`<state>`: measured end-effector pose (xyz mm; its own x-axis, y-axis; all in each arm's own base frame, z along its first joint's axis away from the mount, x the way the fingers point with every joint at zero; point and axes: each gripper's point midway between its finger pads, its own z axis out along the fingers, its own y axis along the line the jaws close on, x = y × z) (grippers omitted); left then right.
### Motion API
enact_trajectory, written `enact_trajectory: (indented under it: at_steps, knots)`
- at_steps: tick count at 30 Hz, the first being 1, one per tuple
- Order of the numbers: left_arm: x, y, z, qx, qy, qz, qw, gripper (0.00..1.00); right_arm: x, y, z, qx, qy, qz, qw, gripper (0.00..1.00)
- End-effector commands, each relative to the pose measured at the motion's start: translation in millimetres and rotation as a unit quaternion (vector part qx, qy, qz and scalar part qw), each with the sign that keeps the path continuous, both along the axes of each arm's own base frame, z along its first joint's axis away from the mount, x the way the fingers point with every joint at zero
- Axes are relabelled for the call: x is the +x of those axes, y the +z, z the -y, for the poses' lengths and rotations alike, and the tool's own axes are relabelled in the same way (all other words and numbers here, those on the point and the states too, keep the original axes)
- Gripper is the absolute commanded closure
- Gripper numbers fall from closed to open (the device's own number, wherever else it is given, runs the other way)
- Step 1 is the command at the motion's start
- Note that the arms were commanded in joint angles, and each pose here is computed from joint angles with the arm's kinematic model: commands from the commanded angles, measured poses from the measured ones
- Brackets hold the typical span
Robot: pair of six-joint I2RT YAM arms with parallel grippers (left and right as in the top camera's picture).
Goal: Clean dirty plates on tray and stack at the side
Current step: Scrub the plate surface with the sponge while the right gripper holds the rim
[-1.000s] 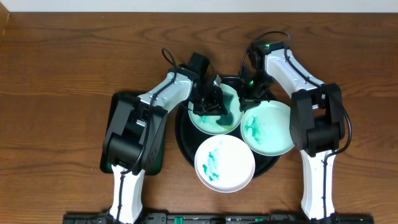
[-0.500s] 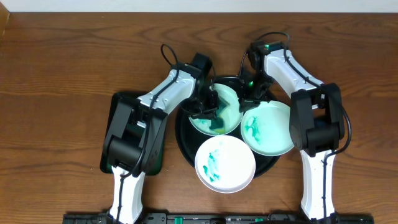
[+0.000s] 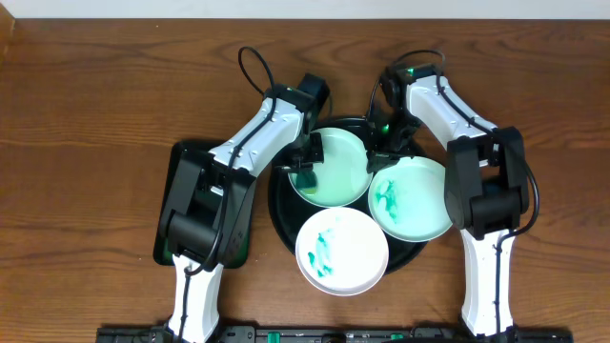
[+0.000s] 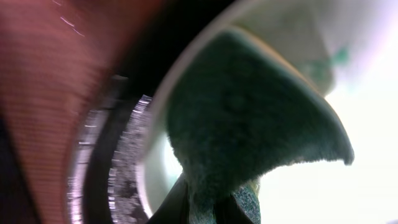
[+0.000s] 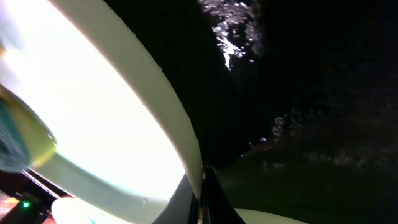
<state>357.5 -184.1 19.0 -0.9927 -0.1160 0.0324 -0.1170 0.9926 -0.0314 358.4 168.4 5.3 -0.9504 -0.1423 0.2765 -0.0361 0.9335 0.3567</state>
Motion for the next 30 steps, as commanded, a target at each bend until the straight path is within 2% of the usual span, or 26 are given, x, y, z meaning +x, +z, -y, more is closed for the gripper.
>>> enact_trajectory:
  at_steps: [1, 4, 9, 17, 23, 30]
  knots:
    - [30.1, -4.1, -44.9, 0.113, 0.026, 0.058, 0.992, 0.93, 1.3, -10.5, 22.9, -0.032, -0.007, -0.007, 0.999, 0.99]
    - [39.8, -0.8, -35.0, 0.102, 0.015, 0.079, 0.992, 0.93, -0.6, -10.1, 23.2, -0.033, -0.007, -0.011, 0.999, 0.99]
    - [41.3, 5.8, 15.9, 0.010, -0.079, 0.082, 0.993, 0.93, -0.9, -10.0, 22.9, -0.033, -0.007, -0.012, 0.999, 0.99]
    - [16.3, 5.1, 62.8, -0.057, -0.158, 0.057, 0.984, 0.93, -3.3, -9.3, 23.0, -0.034, -0.006, -0.017, 0.999, 0.99]
    - [-1.9, -1.3, 83.6, -0.122, -0.182, 0.016, 0.976, 0.93, -5.9, -9.1, 18.5, -0.036, -0.003, -0.019, 0.999, 0.99]
    - [-31.9, -10.7, 105.3, -0.208, -0.218, -0.052, 0.952, 0.93, -7.2, -9.1, 15.3, -0.037, -0.002, -0.020, 0.999, 0.99]
